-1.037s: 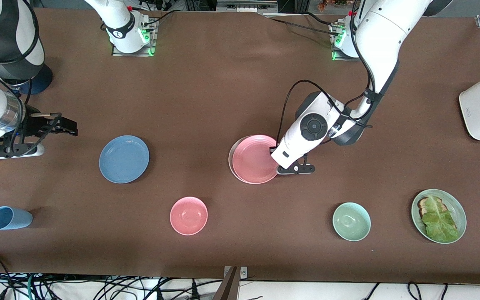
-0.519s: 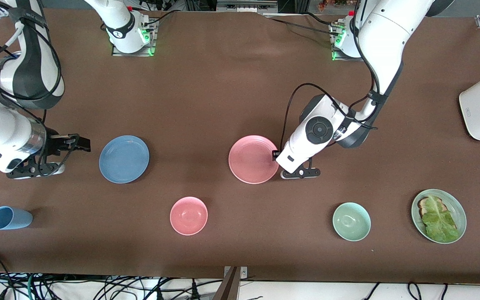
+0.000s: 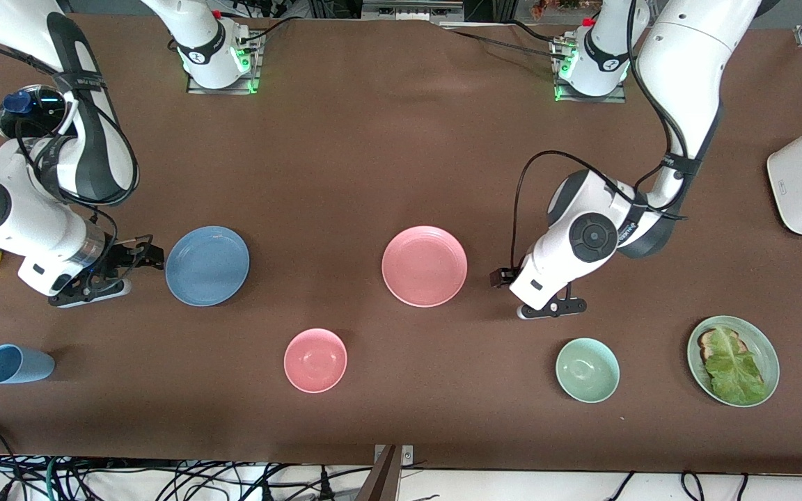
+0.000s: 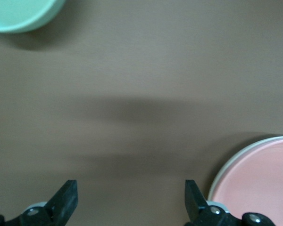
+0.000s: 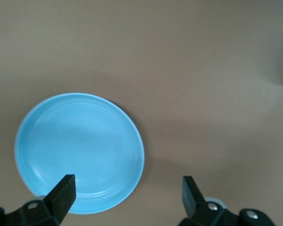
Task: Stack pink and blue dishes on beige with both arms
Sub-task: 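Withdraw the left gripper while the right gripper reaches the blue plate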
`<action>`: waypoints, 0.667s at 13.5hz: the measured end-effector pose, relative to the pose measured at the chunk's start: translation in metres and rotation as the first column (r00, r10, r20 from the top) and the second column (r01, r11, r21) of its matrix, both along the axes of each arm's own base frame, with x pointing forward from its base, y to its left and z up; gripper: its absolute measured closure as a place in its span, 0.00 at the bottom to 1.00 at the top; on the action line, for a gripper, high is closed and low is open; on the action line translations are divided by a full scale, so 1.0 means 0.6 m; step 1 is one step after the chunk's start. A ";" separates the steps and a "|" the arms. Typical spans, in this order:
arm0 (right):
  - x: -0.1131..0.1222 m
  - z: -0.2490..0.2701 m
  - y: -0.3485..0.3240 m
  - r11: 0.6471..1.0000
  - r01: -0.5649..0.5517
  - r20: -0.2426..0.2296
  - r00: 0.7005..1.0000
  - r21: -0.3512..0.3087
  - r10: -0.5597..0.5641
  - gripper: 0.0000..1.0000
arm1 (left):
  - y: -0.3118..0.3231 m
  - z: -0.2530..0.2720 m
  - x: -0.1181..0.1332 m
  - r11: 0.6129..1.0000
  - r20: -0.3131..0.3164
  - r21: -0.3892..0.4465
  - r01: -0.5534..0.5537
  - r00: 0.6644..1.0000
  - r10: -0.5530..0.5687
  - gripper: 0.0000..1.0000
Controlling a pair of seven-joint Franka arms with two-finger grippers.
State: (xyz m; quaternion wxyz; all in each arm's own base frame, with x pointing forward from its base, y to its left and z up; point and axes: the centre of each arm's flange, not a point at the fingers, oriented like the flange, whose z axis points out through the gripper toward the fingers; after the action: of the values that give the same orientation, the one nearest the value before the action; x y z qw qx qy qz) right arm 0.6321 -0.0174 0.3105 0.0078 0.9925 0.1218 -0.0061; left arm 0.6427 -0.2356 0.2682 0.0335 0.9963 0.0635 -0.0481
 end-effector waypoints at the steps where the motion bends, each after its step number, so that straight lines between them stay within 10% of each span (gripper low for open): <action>1: -0.009 -0.021 -0.013 1.000 0.002 0.002 1.000 0.002 -0.002 0.00 | 0.024 0.005 0.005 1.000 -0.012 0.006 0.014 1.000 -0.014 0.00; 9: -0.066 -0.188 -0.046 1.000 0.013 -0.003 1.000 0.017 -0.013 0.08 | 0.283 0.083 0.033 0.999 -0.083 0.031 0.021 0.996 -0.019 0.00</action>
State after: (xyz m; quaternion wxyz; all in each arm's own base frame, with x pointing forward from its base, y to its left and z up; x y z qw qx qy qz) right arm 0.5927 -0.0453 0.1974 -0.0010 0.9933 0.1156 -0.0064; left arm 0.6622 -0.0661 0.3182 0.0145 0.9944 0.0557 -0.0885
